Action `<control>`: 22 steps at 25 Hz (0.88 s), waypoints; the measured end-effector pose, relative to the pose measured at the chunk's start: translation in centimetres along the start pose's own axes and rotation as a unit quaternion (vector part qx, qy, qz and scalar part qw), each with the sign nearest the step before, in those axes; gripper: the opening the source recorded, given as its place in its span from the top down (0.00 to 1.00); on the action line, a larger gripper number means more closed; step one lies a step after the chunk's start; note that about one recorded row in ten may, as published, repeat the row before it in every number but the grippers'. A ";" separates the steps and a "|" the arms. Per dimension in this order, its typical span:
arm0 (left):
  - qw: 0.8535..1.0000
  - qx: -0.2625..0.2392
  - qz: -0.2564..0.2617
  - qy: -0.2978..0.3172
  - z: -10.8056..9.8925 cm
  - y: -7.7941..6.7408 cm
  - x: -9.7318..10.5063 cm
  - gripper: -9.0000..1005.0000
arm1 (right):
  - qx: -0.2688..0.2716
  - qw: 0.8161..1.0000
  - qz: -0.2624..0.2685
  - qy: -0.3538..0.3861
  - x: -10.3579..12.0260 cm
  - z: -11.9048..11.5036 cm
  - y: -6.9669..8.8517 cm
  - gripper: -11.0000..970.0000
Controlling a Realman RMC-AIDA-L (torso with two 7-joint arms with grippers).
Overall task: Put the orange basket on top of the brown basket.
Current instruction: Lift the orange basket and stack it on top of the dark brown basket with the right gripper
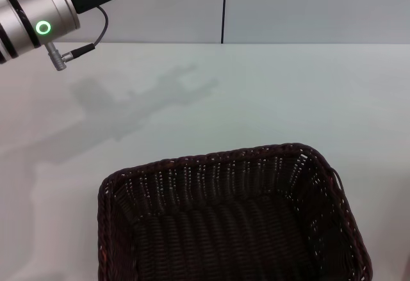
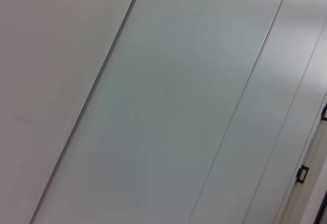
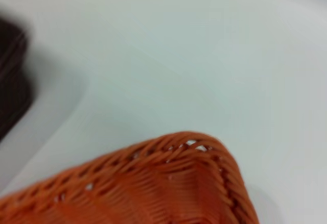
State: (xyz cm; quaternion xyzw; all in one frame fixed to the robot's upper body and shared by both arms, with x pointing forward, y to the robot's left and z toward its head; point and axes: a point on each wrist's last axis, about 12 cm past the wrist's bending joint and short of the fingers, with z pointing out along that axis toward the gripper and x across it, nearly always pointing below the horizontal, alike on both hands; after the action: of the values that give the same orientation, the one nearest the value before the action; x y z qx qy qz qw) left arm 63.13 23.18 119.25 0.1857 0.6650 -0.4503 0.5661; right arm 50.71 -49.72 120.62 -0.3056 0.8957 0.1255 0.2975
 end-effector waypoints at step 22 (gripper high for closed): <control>1.000 -0.005 0.005 -0.002 0.1 0.2 0.1 0.14 | -0.070 0.793 0.207 -0.569 2.6 4.9 5.9 0.81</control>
State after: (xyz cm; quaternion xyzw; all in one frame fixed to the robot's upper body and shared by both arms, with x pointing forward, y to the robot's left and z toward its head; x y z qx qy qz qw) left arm 63.28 23.21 119.14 0.1854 0.6654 -0.4440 0.5708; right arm 47.60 -44.33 115.46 -0.0065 0.5956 0.3976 0.6980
